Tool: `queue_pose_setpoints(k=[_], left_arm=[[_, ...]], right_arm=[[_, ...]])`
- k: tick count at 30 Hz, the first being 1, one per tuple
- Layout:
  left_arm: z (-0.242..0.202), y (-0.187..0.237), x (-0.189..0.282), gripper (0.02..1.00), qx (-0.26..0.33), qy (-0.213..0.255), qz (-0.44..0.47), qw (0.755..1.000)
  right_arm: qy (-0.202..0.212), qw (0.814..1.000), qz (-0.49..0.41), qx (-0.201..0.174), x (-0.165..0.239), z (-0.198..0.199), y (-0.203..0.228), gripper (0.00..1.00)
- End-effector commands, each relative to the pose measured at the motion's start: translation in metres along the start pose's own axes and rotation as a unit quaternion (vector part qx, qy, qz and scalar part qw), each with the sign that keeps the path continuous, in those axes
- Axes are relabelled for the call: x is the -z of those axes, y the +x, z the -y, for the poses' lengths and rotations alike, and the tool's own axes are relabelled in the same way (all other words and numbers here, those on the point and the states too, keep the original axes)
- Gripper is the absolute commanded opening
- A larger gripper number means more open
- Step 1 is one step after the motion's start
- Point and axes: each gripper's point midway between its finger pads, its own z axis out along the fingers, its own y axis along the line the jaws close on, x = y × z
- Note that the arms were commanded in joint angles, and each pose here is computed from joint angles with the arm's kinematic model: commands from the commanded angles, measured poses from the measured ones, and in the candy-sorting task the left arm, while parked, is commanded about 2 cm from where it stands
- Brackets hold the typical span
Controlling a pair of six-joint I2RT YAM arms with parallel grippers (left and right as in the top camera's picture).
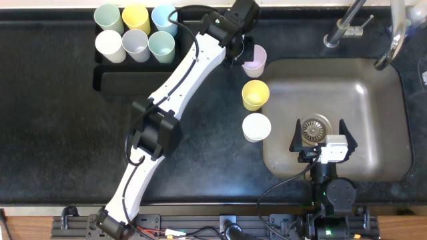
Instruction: Store Cups
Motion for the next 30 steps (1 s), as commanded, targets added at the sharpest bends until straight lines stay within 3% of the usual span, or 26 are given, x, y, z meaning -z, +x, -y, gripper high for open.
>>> queue_pose_setpoints(k=[1,6,11,15,20,24,30], left_arm=[[-0.004,-0.020,0.029,0.034,0.015,0.013,0.030,0.999],[-0.033,-0.052,0.134,0.034,0.047,0.013,0.108,0.993],[-0.138,-0.035,0.263,0.034,0.198,-0.100,0.176,0.959],[-0.223,0.004,0.317,0.036,0.323,-0.177,0.187,0.911],[-0.290,0.038,0.309,0.036,0.445,-0.212,0.160,0.855],[-0.317,0.042,0.280,0.036,0.466,-0.232,0.138,0.843],[-0.342,0.044,0.247,0.036,0.512,-0.187,0.111,0.831]], right_arm=[[-0.002,1.000,0.000,-0.004,0.000,-0.001,0.003,0.996],[-0.002,1.000,0.000,-0.004,0.000,-0.001,0.003,0.998],[-0.002,1.000,0.000,-0.004,0.000,-0.001,0.003,0.998],[-0.002,1.000,0.000,-0.004,0.000,-0.001,0.003,0.996],[-0.002,1.000,0.000,-0.004,0.000,-0.001,0.003,0.996],[-0.002,1.000,0.000,-0.004,0.000,-0.001,0.003,0.996],[-0.002,1.000,0.000,-0.004,0.000,-0.001,0.003,0.996]])
